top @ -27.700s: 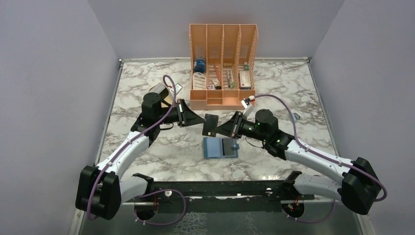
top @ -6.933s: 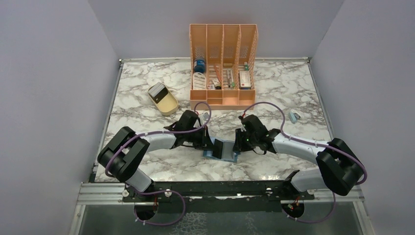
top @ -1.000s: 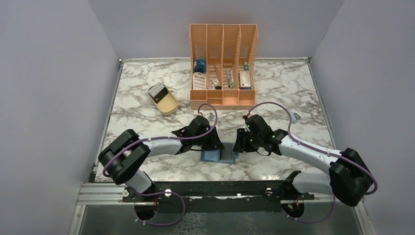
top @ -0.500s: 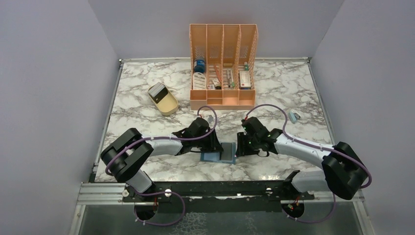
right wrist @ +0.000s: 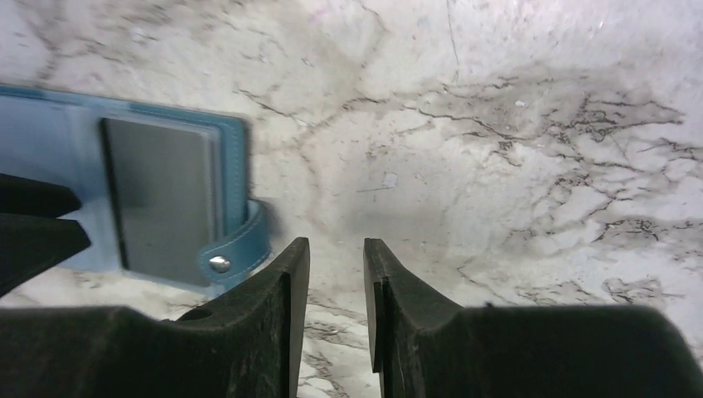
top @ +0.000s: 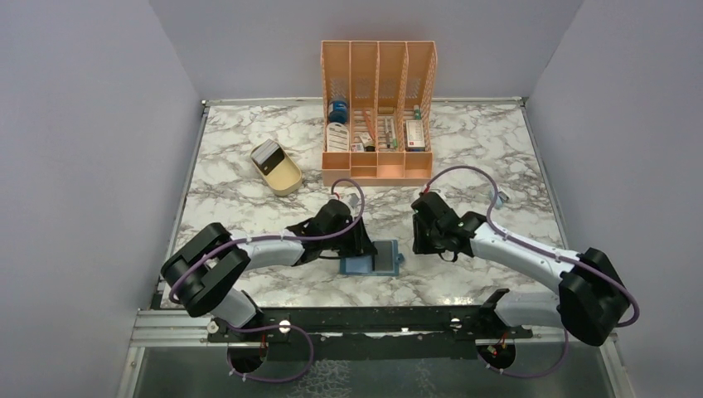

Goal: Put the credit cards into the card holder
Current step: Adjust the card holder at the center of the board, then pick up the credit card from the storage box.

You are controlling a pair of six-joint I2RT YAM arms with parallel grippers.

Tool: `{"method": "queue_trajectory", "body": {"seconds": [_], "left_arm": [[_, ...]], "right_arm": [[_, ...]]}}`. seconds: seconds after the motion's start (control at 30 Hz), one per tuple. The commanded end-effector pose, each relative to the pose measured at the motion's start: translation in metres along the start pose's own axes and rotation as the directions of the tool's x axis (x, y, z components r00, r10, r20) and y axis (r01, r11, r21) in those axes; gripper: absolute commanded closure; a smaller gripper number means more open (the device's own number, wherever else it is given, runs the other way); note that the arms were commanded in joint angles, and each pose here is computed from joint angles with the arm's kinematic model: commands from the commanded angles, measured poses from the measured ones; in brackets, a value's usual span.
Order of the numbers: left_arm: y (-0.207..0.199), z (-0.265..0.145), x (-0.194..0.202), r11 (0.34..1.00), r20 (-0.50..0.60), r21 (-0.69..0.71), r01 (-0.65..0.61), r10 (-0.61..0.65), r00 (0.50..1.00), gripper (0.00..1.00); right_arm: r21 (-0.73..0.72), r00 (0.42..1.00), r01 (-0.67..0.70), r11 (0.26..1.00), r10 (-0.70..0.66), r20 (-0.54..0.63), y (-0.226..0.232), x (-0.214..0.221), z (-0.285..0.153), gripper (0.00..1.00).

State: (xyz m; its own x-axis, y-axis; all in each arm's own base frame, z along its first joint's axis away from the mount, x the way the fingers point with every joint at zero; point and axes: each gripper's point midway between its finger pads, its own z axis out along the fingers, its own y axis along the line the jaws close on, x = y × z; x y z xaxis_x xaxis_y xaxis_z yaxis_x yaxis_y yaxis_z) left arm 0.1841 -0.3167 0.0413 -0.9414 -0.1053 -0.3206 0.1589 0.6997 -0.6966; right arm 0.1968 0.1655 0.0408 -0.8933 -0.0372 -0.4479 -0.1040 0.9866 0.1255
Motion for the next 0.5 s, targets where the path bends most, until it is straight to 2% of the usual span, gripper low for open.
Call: {"method": "queue_trajectory", "body": {"seconds": [0.0, 0.1, 0.23, 0.33, 0.47], "left_arm": [[-0.017, -0.014, -0.016, 0.998, 0.068, 0.028, -0.051, 0.049, 0.996, 0.64], [-0.020, -0.023, -0.030, 0.994, 0.107, -0.013, -0.106, 0.107, 0.988, 0.62], [-0.010, -0.039, -0.057, 0.975, 0.142, -0.131, -0.181, 0.199, 0.970, 0.60], [-0.001, -0.057, -0.084, 0.946, 0.170, -0.230, -0.230, 0.272, 0.947, 0.59], [0.020, -0.087, -0.124, 0.886, 0.202, -0.375, -0.271, 0.364, 0.909, 0.58]], "right_arm": [[-0.093, 0.991, -0.006, 0.996, 0.018, 0.135, 0.019, -0.036, -0.027, 0.68], [-0.253, 0.986, 0.040, 0.967, 0.003, 0.167, 0.045, -0.040, -0.041, 0.60], [-0.367, 0.991, 0.019, 0.930, 0.031, 0.131, 0.065, -0.033, -0.046, 0.52], [-0.404, 0.994, 0.009, 0.915, 0.037, 0.106, 0.068, -0.022, -0.039, 0.43], [-0.384, 0.996, 0.030, 0.923, 0.005, 0.090, 0.066, -0.016, -0.027, 0.40]]}}
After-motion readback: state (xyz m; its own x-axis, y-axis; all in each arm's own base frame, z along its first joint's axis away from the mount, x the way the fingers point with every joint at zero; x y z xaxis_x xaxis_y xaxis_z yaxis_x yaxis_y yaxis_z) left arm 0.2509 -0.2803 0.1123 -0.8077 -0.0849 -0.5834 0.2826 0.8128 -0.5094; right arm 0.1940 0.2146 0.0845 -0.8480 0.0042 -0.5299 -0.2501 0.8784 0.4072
